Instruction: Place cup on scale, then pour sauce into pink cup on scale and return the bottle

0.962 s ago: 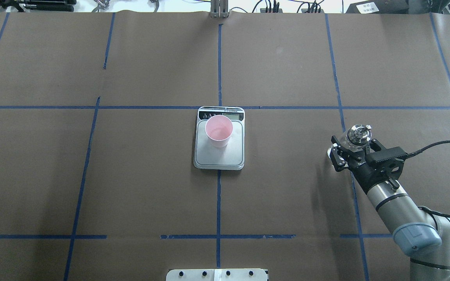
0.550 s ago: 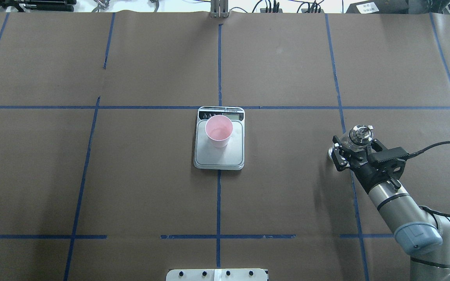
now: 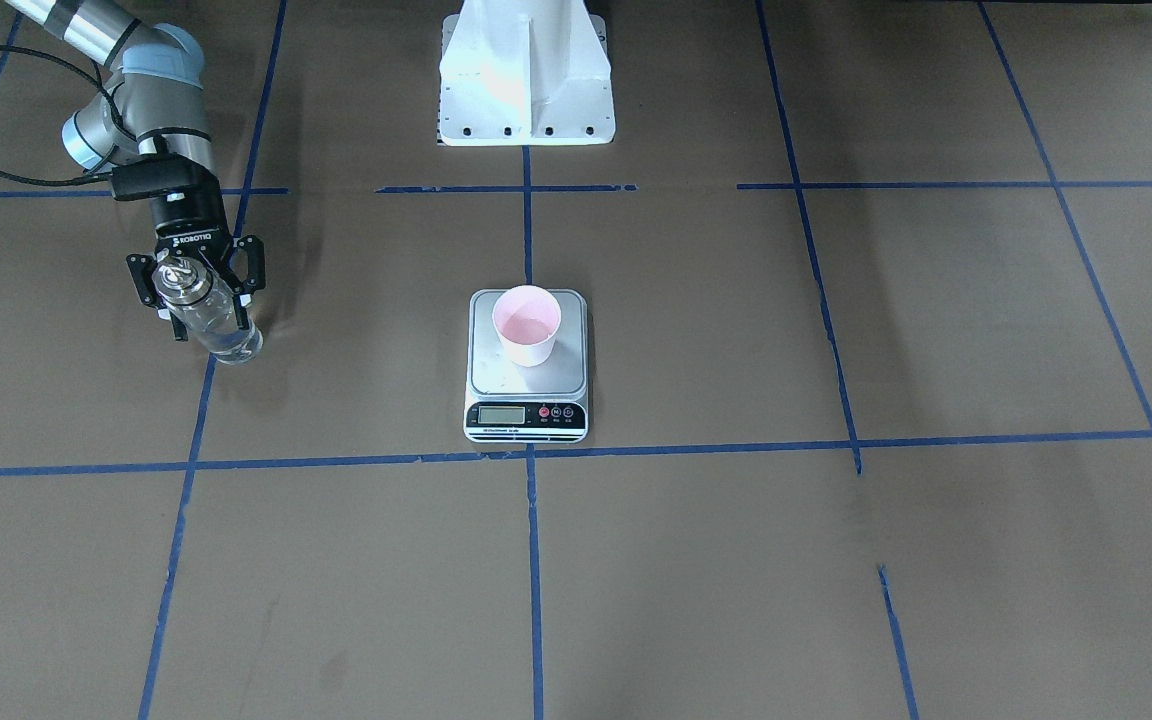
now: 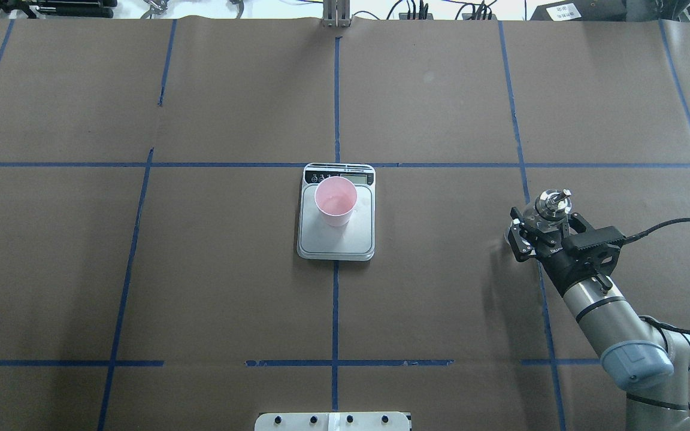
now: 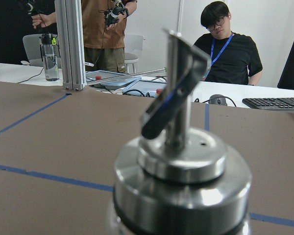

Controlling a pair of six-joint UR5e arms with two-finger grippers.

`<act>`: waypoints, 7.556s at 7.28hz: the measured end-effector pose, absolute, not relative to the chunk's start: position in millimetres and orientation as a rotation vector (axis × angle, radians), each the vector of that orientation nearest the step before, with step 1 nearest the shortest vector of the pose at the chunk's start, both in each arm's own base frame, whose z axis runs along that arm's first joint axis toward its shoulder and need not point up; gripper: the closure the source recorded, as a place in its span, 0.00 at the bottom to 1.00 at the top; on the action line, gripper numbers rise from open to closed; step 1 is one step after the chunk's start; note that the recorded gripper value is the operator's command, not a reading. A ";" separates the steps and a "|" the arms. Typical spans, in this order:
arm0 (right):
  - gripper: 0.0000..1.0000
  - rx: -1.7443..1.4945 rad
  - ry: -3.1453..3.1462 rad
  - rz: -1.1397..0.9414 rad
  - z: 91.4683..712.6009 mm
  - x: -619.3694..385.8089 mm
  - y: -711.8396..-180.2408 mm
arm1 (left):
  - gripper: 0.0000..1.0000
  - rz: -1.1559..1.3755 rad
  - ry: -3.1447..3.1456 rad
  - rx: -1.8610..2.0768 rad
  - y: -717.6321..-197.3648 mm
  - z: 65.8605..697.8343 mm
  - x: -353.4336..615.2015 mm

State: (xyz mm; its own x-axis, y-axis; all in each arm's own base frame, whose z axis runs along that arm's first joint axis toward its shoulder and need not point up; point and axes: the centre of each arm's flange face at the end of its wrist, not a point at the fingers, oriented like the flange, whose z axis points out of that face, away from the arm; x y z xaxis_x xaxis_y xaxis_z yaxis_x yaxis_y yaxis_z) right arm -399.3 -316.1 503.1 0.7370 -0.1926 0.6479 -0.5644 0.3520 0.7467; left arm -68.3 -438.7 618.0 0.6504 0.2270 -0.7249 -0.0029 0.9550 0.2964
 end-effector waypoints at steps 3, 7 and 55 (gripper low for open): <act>0.00 1.222 -0.740 0.275 501.9 -401.4 -316.8 | 0.00 0.132 0.856 0.281 -440.0 617.4 -68.2; 0.00 1.223 -0.742 0.276 501.1 -401.4 -316.8 | 0.00 0.131 0.856 0.283 -442.6 615.1 -67.7; 0.00 0.639 -0.721 -0.039 627.1 3.6 -582.5 | 0.00 0.142 0.852 0.319 -435.6 593.1 -70.4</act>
